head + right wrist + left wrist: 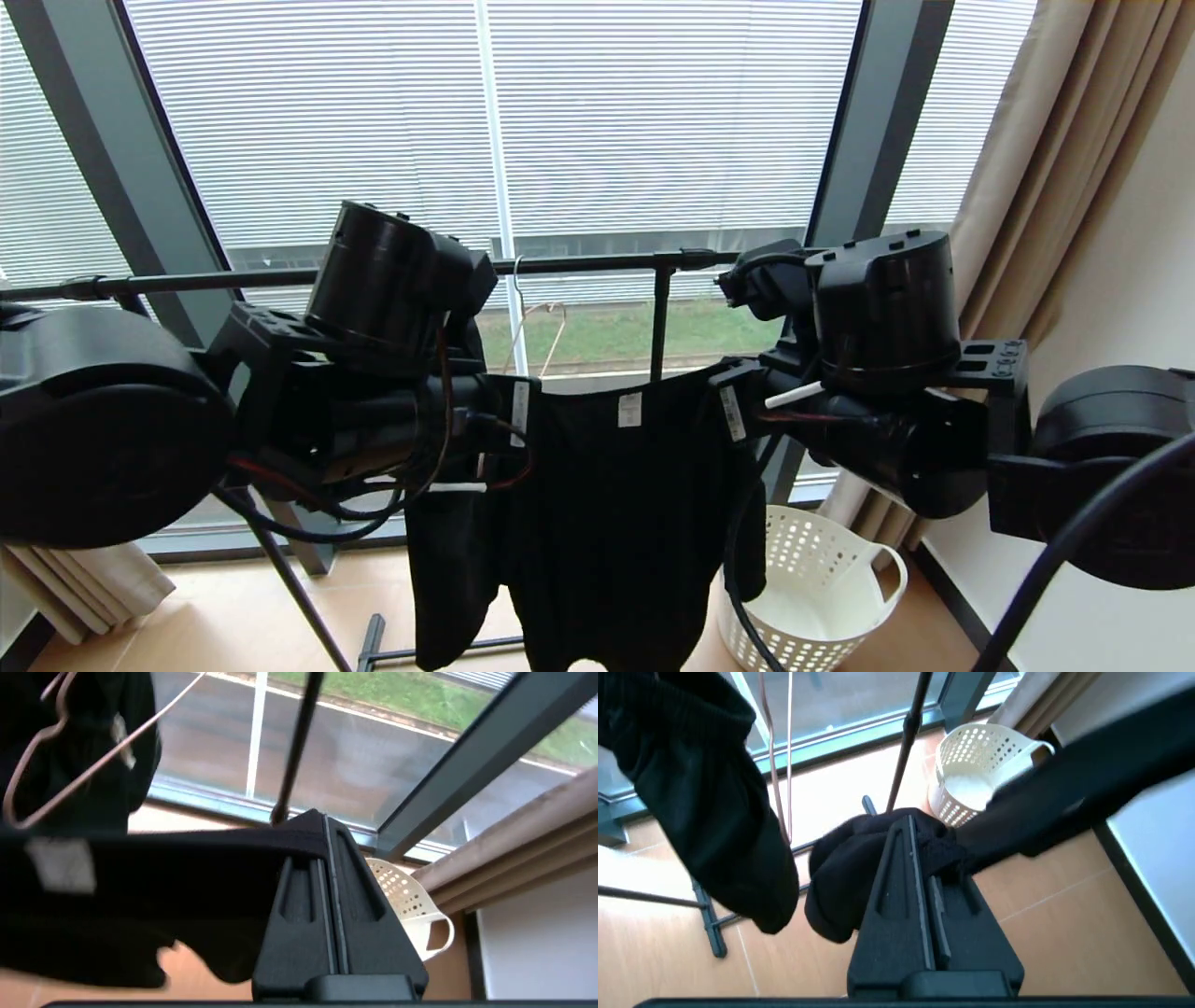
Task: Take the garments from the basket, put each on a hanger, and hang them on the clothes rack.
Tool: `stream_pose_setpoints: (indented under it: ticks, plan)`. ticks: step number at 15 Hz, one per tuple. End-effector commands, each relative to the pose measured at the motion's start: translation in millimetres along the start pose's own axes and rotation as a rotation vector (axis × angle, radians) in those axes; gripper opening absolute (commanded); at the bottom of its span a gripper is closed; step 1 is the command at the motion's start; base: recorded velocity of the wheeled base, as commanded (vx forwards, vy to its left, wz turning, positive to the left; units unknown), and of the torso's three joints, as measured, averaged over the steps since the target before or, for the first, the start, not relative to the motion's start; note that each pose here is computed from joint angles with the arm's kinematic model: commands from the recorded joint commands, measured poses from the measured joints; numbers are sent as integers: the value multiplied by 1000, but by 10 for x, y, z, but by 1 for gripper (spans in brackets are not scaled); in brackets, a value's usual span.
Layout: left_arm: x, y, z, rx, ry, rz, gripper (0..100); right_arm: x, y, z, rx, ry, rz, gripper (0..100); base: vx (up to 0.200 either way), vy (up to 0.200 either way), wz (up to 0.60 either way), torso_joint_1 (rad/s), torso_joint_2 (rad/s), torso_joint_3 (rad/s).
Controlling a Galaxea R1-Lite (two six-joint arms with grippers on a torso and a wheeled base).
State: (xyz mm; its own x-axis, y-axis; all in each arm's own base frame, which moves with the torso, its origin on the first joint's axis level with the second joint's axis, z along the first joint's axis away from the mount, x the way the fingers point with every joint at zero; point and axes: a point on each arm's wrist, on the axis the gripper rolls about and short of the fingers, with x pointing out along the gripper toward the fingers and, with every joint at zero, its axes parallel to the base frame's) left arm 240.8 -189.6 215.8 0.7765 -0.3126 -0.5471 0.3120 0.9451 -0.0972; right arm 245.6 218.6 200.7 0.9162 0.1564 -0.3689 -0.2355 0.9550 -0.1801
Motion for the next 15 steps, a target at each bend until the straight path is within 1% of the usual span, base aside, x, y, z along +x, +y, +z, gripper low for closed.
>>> stream_pose_setpoints:
  ticks: [1,4,5,6,7,8,9,11,12,13,15]
  plan:
    - [192,-53,77,-6,0,7,0,-58,18,-48,-34,6,12,0,0,0,0,0,0,0]
    - [159,-79,156,-11,-29,-7,0,-54,15,-155,-101,37,12,0,0,0,0,0,0,0]
    - [150,-91,189,-13,-41,-10,0,-50,14,-216,-141,50,14,0,0,0,0,0,0,0]
    - [143,-95,209,-15,-48,-12,0,-46,8,-256,-165,62,13,0,0,0,0,0,0,0]
    - [132,-101,237,-17,-58,-15,0,-50,-2,-295,-196,74,16,100,0,0,0,0,0,0]
    - [123,-105,261,-20,-67,-18,0,-67,-17,-310,-223,77,20,100,0,0,0,0,0,0]
    - [112,-111,289,-22,-77,-20,0,-69,-63,-429,-293,111,62,100,0,0,0,0,0,0]
    - [92,-123,349,-28,-96,-26,0,-175,-159,-526,-393,119,157,100,0,0,0,0,0,0]
    - [86,-122,352,-28,-98,-27,0,-188,-167,-537,-405,118,178,100,0,0,0,0,0,0]
    - [70,-125,378,-29,-108,-28,0,-241,-214,-585,-433,112,274,100,0,0,0,0,0,0]
    - [61,-127,411,-33,-118,-30,0,-296,-227,-578,-427,92,344,100,0,0,0,0,0,0]
